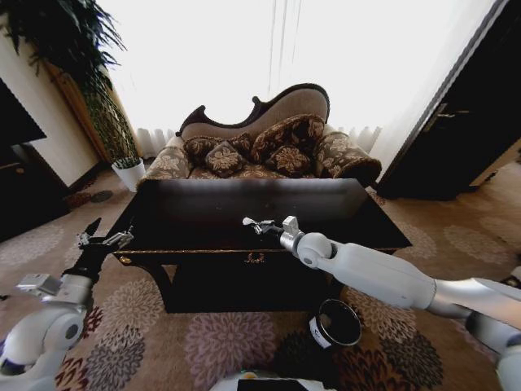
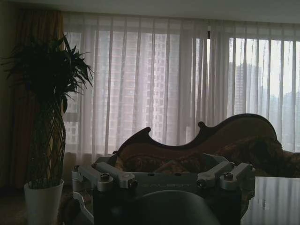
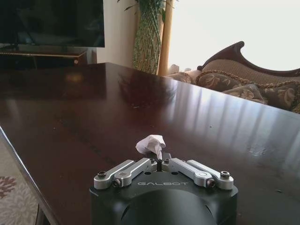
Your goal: Move to the front of the table and place the trash on the table into the trash bin.
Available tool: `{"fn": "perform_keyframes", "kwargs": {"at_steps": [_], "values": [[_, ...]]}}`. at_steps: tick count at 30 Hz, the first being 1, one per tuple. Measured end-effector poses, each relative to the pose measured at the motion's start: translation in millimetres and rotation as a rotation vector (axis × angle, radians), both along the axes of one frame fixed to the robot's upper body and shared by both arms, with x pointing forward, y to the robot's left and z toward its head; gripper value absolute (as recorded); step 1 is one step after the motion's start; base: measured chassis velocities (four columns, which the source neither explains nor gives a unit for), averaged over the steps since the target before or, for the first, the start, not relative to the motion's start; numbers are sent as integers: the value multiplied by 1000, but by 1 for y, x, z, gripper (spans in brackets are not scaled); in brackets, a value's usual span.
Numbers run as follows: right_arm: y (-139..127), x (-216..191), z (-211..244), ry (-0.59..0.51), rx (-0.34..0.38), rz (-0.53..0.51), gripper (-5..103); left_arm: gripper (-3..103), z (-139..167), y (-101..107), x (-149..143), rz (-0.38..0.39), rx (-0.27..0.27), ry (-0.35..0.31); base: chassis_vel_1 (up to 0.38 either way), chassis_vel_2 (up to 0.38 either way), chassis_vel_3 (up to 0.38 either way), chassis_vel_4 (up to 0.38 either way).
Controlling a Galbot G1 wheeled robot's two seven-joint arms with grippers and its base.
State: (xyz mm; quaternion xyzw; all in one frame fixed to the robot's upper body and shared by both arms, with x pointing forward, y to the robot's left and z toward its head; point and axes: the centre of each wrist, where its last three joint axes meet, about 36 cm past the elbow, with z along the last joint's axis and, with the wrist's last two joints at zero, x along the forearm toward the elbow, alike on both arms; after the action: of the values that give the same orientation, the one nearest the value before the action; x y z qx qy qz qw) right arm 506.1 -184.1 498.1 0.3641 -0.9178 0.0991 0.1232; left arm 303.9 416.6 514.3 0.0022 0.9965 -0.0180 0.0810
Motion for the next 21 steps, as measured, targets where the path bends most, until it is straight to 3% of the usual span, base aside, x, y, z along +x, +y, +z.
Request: {"fn": "perform_keyframes", "kwargs": {"at_steps": [9, 16, 21], "values": [[-38, -15, 13, -8, 56, -97, 0, 100, 0, 0, 0, 0, 0, 0, 0, 0, 0, 0], [-104, -42, 15, -77, 79, -202, 0, 100, 0, 0, 0, 0, 0, 0, 0, 0, 0, 0], [-128, -56, 24, -138, 97, -250, 0, 100, 0, 0, 0, 0, 0, 0, 0, 0, 0, 0]]}}
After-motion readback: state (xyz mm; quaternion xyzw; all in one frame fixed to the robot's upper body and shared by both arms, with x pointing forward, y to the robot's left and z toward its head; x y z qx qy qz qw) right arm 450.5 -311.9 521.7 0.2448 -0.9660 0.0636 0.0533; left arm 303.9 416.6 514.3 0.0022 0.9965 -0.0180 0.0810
